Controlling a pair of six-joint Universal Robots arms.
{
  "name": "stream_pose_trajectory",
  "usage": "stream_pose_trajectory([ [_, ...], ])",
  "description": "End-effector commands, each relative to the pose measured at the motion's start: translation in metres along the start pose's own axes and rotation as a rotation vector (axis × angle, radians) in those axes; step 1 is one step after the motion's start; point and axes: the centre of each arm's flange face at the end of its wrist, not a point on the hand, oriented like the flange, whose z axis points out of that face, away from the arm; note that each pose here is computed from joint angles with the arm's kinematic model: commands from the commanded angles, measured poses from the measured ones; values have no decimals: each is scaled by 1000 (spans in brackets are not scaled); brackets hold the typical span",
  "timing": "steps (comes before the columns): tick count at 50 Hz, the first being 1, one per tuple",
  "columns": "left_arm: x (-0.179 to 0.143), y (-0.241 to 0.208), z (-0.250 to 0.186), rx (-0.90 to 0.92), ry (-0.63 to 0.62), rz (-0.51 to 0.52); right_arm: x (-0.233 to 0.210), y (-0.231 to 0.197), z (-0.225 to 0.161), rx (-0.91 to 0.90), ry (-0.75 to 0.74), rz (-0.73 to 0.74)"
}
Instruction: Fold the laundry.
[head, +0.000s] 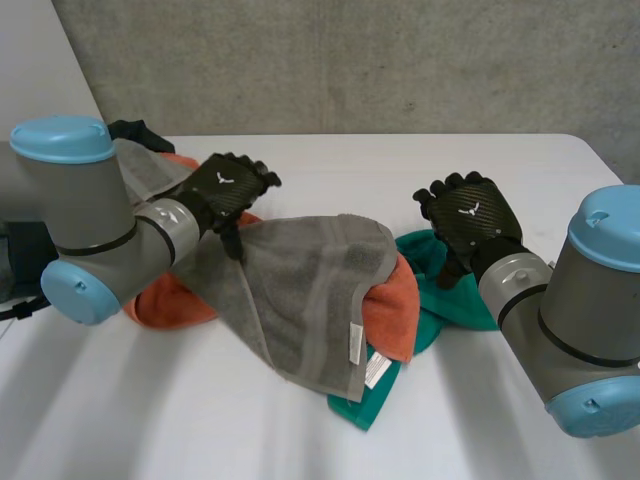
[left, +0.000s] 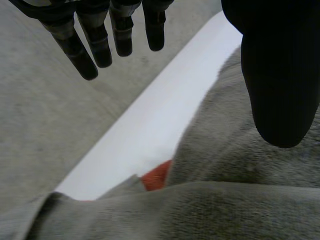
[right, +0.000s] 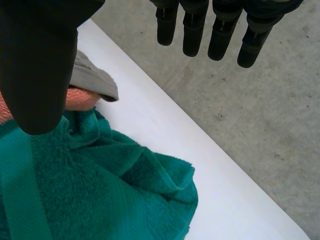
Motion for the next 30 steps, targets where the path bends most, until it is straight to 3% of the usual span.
stream_pose_trajectory([
  [1, 16, 30, 14, -101, 139, -55, 0, 9, 5, -28, 0, 2],
  [8, 19, 51, 26, -156, 160, -20, -1, 12, 6, -38, -3, -9],
  [11, 7, 36, 27, -113, 100, 3, 0, 12, 7, -36, -1, -16],
  [15, -28, -1, 29, 12, -110, 22, 1, 12, 7, -35, 3, -31],
  [19, -100, -51, 22, 236, -450, -6, 4, 12, 8, -33, 10, -46],
  [24, -195, -82, -4, 358, -764, 12, 4, 12, 8, -34, 12, -45],
  [28, -245, -77, -13, 364, -910, 34, 1, 13, 7, -36, 2, -48],
  [30, -257, -68, -11, 346, -927, 51, 0, 12, 6, -37, -3, -48],
])
